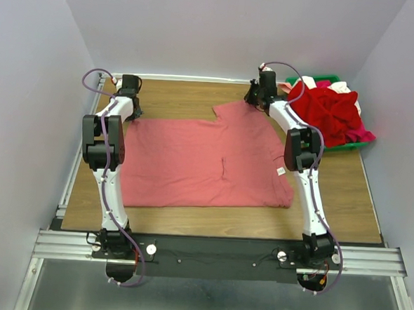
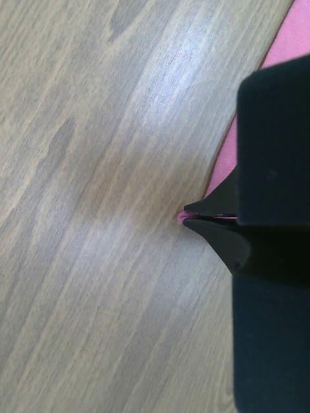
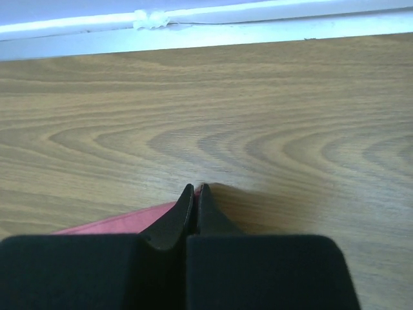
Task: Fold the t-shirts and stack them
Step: Fold the tshirt
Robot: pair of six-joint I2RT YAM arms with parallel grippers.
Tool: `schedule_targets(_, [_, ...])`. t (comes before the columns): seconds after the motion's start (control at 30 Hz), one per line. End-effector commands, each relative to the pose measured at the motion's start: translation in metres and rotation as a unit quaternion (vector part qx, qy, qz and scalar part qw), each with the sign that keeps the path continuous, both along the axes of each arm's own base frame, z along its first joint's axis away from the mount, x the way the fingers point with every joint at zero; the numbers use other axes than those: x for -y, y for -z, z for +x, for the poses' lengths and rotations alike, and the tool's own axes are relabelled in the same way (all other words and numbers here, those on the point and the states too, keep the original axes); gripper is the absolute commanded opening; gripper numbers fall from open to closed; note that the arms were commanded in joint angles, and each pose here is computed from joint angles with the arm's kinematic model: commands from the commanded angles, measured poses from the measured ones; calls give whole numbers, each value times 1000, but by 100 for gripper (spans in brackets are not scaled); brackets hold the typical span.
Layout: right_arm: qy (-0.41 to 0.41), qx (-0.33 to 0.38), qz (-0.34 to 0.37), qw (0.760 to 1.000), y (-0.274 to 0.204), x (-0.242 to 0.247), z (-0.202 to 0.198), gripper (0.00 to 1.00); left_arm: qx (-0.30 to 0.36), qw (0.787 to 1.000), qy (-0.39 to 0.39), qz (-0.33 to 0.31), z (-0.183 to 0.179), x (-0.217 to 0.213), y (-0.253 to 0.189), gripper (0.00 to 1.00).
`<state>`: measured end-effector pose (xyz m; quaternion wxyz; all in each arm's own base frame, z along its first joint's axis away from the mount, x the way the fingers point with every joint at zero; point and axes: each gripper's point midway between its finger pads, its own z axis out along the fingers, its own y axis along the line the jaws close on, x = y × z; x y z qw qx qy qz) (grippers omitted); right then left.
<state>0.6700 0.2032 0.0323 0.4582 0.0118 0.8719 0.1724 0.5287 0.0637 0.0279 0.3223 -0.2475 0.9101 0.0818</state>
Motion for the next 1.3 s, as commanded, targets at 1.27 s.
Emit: schedule_targets(1.27, [-33,-28,-15,999,-95,36,-212,1,93,995,7,-28,-80,20,-62,0])
